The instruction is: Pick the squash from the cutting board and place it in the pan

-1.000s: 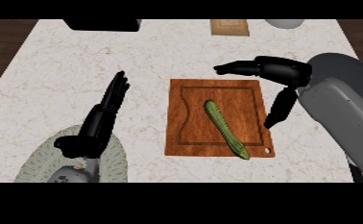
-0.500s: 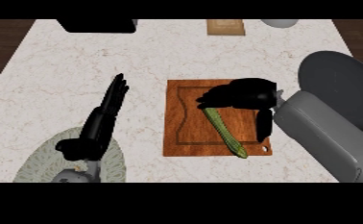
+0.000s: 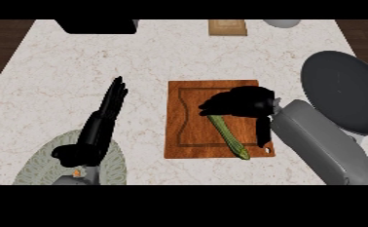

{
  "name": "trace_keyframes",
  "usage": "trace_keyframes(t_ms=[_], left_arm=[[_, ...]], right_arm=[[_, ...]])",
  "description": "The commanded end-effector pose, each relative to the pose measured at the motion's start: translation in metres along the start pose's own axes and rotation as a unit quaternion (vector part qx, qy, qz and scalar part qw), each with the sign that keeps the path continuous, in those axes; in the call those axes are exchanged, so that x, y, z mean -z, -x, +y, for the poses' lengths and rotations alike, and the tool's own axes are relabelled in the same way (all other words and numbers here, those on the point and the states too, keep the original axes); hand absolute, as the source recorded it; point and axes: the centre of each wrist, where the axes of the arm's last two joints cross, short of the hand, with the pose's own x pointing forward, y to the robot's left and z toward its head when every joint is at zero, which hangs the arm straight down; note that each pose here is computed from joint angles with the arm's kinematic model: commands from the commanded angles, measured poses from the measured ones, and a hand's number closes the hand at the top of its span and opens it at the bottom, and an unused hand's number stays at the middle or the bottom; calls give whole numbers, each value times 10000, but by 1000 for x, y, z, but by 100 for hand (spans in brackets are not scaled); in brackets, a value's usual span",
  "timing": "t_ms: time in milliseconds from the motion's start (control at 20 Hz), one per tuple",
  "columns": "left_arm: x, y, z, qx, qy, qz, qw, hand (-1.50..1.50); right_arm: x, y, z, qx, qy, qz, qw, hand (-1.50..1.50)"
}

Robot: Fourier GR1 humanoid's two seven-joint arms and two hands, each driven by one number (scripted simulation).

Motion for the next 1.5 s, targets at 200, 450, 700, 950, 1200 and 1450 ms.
trace_keyframes(t_ms=[200, 450, 700, 950, 1200, 1450], left_arm=[[8, -2, 5, 15, -11, 23, 10000, 0], [5, -9, -12, 18, 85, -28, 10000, 0], [13, 3, -6, -80, 57, 82, 9999, 0], [1, -6, -5, -49, 57, 72, 9999, 0], [12, -7, -3, 1, 71, -12, 10000, 0], [7, -16, -1, -15, 109, -16, 9999, 0]], right_arm=[[13, 21, 19, 256, 143, -5, 9996, -150], [37, 16, 19, 370, 91, -1, 9993, -150], [59, 13, 38, 208, -130, 204, 9995, -150], [80, 1, 50, -97, -591, 48, 9982, 150], [66, 23, 43, -618, -528, -36, 9967, 150], [57, 38, 56, -611, -244, -102, 9978, 150]])
